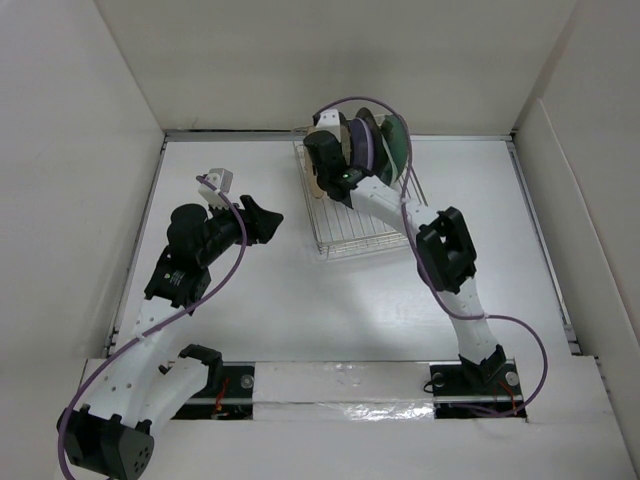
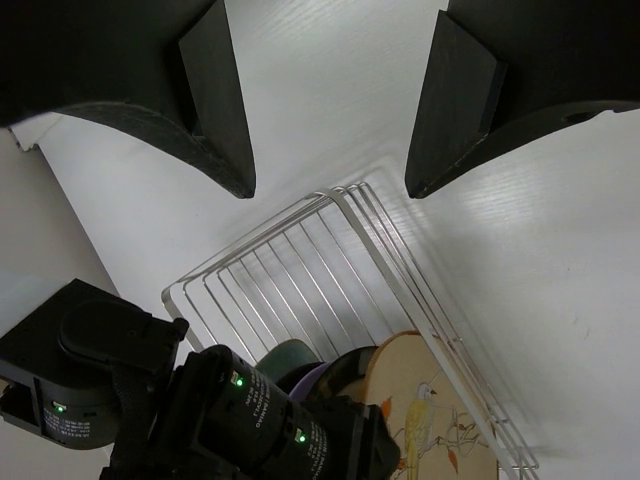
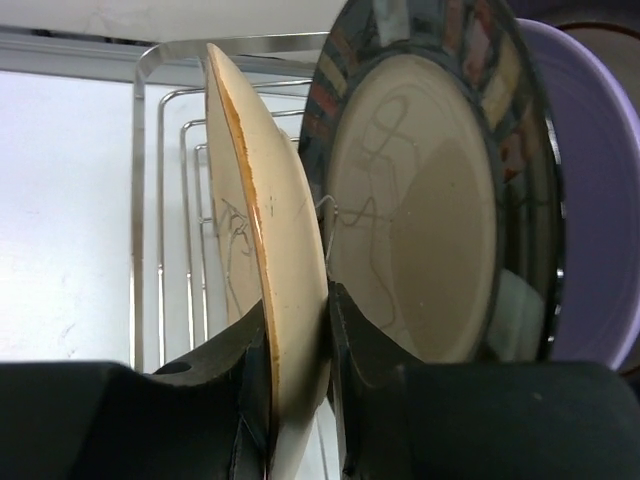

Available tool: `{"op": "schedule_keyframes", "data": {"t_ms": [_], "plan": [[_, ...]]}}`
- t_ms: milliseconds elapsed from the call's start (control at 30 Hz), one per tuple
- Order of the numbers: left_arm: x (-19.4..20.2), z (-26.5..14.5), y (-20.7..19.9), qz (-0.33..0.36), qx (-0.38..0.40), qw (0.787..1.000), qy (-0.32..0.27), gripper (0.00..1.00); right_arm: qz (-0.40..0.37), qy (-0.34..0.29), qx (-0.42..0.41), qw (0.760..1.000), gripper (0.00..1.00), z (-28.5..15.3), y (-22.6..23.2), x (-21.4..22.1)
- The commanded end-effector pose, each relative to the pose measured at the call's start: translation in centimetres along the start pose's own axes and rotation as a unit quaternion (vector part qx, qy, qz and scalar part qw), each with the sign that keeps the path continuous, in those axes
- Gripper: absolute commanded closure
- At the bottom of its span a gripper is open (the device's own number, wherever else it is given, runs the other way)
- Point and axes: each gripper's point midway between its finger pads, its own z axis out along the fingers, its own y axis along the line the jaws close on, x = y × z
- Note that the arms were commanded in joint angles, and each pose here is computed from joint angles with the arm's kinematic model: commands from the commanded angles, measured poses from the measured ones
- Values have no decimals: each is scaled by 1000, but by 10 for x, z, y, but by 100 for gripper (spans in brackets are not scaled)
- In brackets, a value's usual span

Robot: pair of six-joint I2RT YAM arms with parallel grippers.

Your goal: Load the plates into the dish rack

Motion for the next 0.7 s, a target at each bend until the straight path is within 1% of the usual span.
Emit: {"op": "schedule_keyframes", "data": {"t_ms": [0,67,100,167,200,267,300,333,400,433,467,533,567,600,667], "plan": [[-25,-7,-15,19,18,999,-37,41,21,-34,-83,996,63,-28,62,-26],[-24,-6,-14,19,16,999,-35,41,22,-40,-83,996,54,-33,64,-32],[-25,-6,-14,19,16,999,-37,40,26,-47,-78,996,43,-36,61,-40],[-25,-6,-13,19,15,999,-36,40,31,-63,-77,995,30,-42,58,-59],[-25,-6,-13,18,15,999,-36,38,39,-75,-74,994,16,-45,51,-76],[-24,-6,-13,17,15,999,-36,37,48,-86,-79,992,3,-54,49,-94],[-25,-6,-14,18,17,999,-36,36,52,-94,-83,991,1,-59,48,-104],[-25,-6,-14,18,17,999,-36,35,63,-111,-86,988,1,-73,41,-125],[-25,-6,-15,16,17,999,-37,33,71,-125,-87,986,1,-85,33,-137],[-26,-7,-15,16,19,999,-38,33,84,-144,-88,982,1,-105,21,-158],[-25,-7,-16,14,22,999,-38,33,76,-136,-85,984,1,-106,16,-147],[-28,-8,-15,12,19,999,-43,33,83,-145,-79,983,1,-119,3,-150],[-29,-9,-15,11,18,999,-45,32,96,-162,-80,979,1,-141,-13,-166],[-30,-9,-15,11,18,999,-47,32,92,-157,-79,980,1,-140,-17,-144],[-33,-12,-17,12,20,998,-56,32,102,-158,-83,979,1,-155,-31,-133]]}}
